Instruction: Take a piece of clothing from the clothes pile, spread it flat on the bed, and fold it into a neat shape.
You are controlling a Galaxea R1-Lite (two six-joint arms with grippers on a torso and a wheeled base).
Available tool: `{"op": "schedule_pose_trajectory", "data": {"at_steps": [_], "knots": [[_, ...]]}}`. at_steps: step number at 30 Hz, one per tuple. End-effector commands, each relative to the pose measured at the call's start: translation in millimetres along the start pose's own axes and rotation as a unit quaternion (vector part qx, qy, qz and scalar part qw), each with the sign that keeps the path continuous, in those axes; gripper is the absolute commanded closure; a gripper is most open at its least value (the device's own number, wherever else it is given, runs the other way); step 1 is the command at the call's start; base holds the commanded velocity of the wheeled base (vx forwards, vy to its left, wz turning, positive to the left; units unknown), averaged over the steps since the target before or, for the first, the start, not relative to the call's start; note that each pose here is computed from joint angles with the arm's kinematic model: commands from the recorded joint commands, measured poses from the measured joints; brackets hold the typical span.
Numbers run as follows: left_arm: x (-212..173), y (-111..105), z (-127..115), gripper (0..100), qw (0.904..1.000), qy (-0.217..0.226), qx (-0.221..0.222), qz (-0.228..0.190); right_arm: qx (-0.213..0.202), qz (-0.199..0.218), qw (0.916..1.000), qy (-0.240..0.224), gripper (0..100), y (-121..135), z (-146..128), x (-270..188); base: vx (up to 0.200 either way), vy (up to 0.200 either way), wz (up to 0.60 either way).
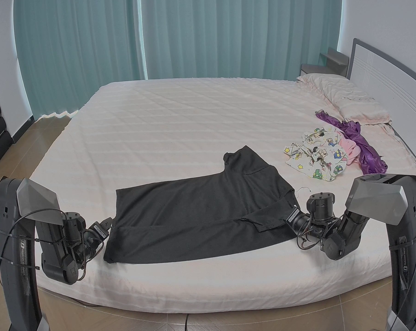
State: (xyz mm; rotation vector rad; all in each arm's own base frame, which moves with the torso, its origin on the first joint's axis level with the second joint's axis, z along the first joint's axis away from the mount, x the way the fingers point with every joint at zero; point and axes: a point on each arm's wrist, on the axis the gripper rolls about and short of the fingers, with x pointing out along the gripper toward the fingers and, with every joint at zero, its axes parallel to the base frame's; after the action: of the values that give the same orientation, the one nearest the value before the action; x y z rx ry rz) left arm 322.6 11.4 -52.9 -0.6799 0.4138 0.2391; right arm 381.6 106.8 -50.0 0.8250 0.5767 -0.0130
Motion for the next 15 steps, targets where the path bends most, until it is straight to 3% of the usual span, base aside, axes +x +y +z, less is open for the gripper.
{"op": "schedule_pose_trajectory", "data": {"at_steps": [1, 6, 15], "knots": [[1, -1, 1, 0, 1.0, -0.007, -0.001, -0.005, -0.002, 0.014, 0.9999, -0.002, 100, 12, 4, -17, 0.0, 0.0, 0.0], [1, -1, 1, 0, 1.0, -0.007, -0.001, -0.005, 0.002, 0.037, 0.9993, 0.006, 100, 24, 13, -39, 0.0, 0.0, 0.0], [2, 0, 0, 0, 1.0, -0.007, -0.001, -0.004, -0.002, 0.033, 0.9993, 0.019, 100, 26, 13, -63, 0.0, 0.0, 0.0]]}}
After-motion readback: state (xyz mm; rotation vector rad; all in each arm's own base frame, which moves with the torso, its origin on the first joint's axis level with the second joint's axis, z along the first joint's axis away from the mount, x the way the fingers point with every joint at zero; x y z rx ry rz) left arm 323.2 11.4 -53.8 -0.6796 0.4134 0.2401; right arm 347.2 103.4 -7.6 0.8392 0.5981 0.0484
